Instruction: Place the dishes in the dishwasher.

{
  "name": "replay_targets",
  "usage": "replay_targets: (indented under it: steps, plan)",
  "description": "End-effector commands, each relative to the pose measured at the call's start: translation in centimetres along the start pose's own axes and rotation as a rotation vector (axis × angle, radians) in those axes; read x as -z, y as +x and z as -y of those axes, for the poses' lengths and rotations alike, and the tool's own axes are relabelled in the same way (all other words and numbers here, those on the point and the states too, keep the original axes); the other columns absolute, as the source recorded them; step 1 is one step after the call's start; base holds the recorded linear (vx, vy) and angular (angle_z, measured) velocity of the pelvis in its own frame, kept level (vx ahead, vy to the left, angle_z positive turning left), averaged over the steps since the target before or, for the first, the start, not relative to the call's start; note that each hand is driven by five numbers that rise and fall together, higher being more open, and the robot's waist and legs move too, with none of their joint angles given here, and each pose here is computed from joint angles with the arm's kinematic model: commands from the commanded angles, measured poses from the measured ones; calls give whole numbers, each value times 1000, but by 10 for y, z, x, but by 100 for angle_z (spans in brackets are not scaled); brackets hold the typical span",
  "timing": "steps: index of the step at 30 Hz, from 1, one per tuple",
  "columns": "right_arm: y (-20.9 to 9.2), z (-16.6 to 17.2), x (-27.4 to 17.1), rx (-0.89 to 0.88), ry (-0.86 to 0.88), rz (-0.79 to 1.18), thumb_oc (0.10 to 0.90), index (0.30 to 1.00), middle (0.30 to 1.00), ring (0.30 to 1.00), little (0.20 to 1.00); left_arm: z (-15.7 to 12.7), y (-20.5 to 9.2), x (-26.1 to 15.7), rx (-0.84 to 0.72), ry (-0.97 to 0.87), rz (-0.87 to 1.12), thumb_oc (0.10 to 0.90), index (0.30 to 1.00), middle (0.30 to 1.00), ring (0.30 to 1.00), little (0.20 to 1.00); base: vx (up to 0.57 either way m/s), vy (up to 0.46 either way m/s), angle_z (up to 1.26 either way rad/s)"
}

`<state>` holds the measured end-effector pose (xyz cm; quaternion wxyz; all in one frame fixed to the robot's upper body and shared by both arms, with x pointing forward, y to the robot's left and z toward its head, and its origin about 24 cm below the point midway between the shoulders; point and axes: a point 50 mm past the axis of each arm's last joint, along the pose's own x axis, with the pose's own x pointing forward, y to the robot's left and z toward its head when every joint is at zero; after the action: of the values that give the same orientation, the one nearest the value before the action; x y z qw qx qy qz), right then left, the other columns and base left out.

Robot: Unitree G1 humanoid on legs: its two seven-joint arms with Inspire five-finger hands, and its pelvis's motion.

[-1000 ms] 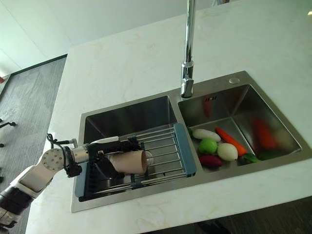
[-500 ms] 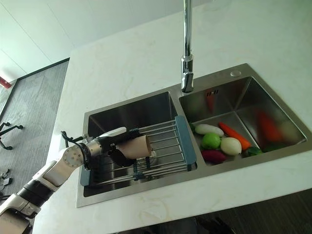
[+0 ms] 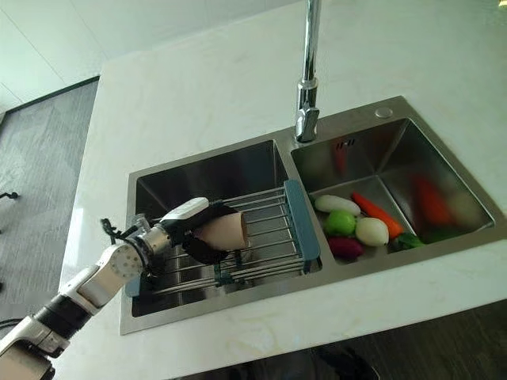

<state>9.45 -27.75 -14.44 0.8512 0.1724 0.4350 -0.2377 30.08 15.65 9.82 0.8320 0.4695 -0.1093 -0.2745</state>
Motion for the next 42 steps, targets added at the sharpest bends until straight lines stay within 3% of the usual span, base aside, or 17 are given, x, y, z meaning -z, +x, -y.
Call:
replay_targets:
  steps: [1,5,14,24,29,37,42]
  plan:
    - [-3,2,0,5,-9,48,800,900,900,900,900,-68,-20,-26,-413,54,203,400,300,300,300,300,-1,-133,12]
    - [-3,-2,6,-4,-12,32,800,900,900,900,900,-97,-57,-25,-641,91,232,400,300,300,300,300,9,-106,17]
    - [-6,11,6,17,-59,8,800,900,900,900,900,-125,-134,-4,-1019,247,151,400,300,300,300,300,-137,-70,47]
    - [-8,41,-23,142,30,97,800,900,900,900,900,-150,-133,-8,-1149,277,182,400,300,300,300,300,-326,331,77]
    - [-1,25,-31,140,73,118,800,900,900,900,900,-153,-139,0,-1117,283,140,400,300,300,300,300,-240,417,63]
    - [1,0,-4,89,82,43,800,900,900,900,900,-151,-166,9,-1106,315,74,400,300,300,300,300,-177,255,50]
    - [-2,-4,6,20,26,23,800,900,900,900,900,-139,-152,4,-1094,245,104,400,300,300,300,300,-19,148,104]
